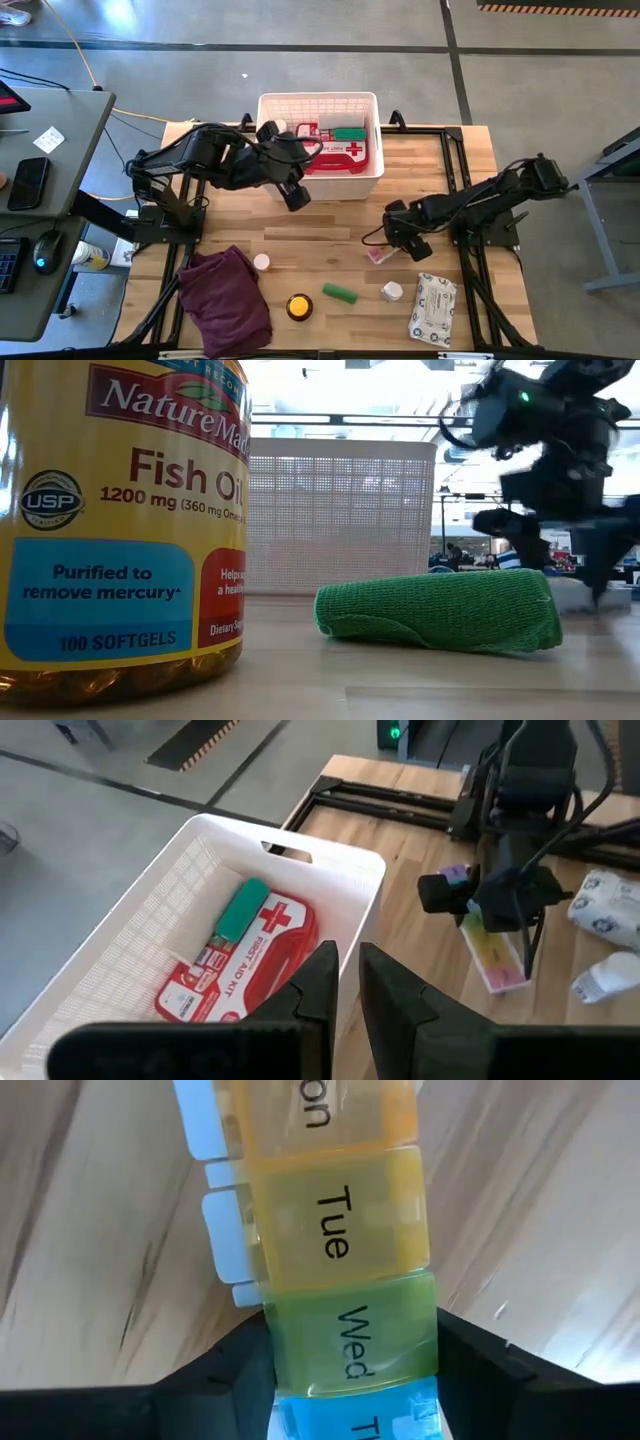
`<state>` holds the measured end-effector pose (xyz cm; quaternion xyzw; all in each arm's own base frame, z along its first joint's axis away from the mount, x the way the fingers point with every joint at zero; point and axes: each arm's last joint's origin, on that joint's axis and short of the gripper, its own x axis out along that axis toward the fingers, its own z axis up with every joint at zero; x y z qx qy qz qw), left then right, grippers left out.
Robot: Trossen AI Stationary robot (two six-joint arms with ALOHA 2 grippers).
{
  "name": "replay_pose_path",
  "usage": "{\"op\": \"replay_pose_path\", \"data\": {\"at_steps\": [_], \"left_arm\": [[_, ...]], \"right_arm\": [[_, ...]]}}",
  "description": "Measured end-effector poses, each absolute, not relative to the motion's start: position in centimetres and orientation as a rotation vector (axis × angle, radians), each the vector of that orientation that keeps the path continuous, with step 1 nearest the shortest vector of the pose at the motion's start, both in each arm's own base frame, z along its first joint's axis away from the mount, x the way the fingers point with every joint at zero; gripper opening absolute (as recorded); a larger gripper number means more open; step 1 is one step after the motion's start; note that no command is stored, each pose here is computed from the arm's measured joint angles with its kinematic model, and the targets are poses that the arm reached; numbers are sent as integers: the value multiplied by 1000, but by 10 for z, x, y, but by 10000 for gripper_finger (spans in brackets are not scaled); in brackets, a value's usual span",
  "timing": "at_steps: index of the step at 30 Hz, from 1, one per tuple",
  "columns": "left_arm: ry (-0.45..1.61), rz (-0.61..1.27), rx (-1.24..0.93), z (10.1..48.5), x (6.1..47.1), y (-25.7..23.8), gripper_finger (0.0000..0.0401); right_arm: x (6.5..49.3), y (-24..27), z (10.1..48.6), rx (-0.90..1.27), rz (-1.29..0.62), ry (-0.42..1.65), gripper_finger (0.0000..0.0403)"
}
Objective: Pick & place medical supplies in basket/bin
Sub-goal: Put the medicine organizer into the white bin
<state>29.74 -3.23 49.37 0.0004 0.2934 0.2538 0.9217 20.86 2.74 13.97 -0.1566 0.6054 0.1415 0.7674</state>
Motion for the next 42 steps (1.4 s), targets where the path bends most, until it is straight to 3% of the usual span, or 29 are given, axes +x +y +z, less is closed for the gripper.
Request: {"op": "replay_pose_path", "data": {"at_steps": [10, 21, 28, 35, 42], "left_arm": [[619, 561, 69, 493, 296, -31, 81], [426, 667, 101, 524, 271, -23, 81], [324, 713, 144, 542, 258, -20, 81], [302, 747, 217, 550, 251, -18, 81], [262, 799, 242, 559, 244, -14, 81]], "right_arm": [[244, 33, 187, -121, 184, 1160, 210], [292, 40, 334, 13, 155, 713, 208], [295, 14, 408, -134, -104, 467, 205], [311, -38, 424, -163, -294, 437, 206], [339, -89, 396, -101, -335, 527, 207]]}}
